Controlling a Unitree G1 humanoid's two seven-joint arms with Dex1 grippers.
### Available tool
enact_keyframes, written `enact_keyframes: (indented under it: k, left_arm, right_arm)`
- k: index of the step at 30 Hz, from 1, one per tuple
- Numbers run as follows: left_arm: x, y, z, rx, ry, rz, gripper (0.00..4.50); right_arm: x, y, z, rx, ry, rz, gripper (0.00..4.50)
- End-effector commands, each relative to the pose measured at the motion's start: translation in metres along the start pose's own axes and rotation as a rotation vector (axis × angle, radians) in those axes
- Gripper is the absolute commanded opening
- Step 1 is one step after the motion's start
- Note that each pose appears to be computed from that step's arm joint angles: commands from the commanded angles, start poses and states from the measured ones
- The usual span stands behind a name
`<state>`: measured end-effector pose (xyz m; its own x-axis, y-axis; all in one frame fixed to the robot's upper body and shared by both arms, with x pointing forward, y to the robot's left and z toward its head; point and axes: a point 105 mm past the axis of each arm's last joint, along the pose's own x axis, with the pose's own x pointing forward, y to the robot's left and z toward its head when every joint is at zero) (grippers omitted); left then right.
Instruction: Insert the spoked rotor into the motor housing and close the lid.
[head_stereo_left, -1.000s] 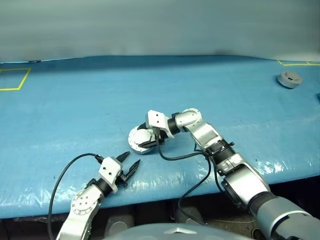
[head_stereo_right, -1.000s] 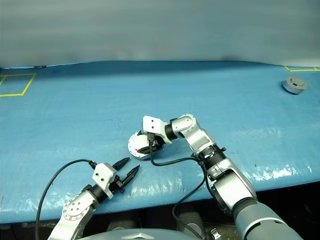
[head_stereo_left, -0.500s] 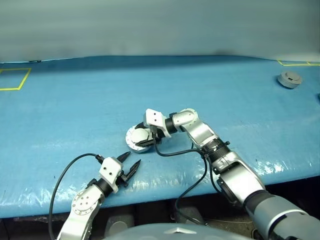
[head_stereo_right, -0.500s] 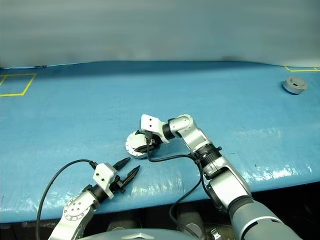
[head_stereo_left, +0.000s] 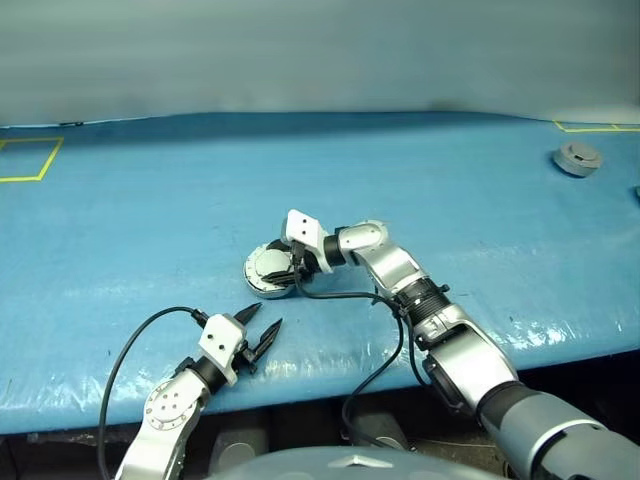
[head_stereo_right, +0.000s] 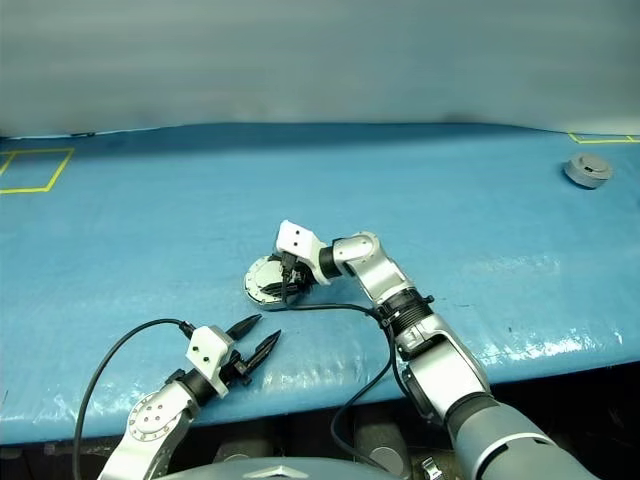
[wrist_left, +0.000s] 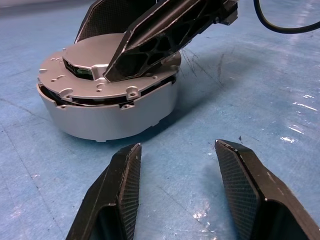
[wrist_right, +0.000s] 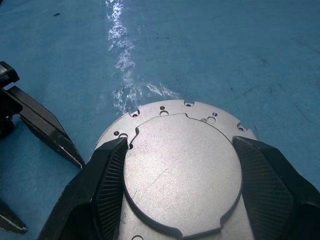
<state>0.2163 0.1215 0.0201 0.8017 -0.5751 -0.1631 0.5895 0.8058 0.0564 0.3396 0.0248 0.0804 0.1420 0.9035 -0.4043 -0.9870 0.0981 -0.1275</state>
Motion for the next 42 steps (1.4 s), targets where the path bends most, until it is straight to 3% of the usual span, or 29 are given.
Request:
enact_keyframes:
  k: [1, 12, 26, 42]
  left_arm:
    - [0.001, -0.003, 0.008, 0.000, -0.034, -0.008, 2.54]
    - [0.002, -0.003, 0.007, -0.005, -0.031, -0.015, 2.54]
    - [0.003, -0.004, 0.006, -0.006, -0.022, -0.029, 2.54]
    - [0.006, -0.007, 0.006, -0.010, -0.022, -0.050, 2.54]
  right_arm:
    - [-0.003, -0.008, 0.006, -0.020, 0.002, -0.045, 3.03]
    - [0.002, -0.006, 0.007, 0.007, 0.034, -0.097, 3.03]
    - [0.007, 0.028, 0.017, 0.067, -0.009, -0.041, 3.03]
    - [0.006, 0.029, 0.008, 0.029, 0.005, -0.042, 3.03]
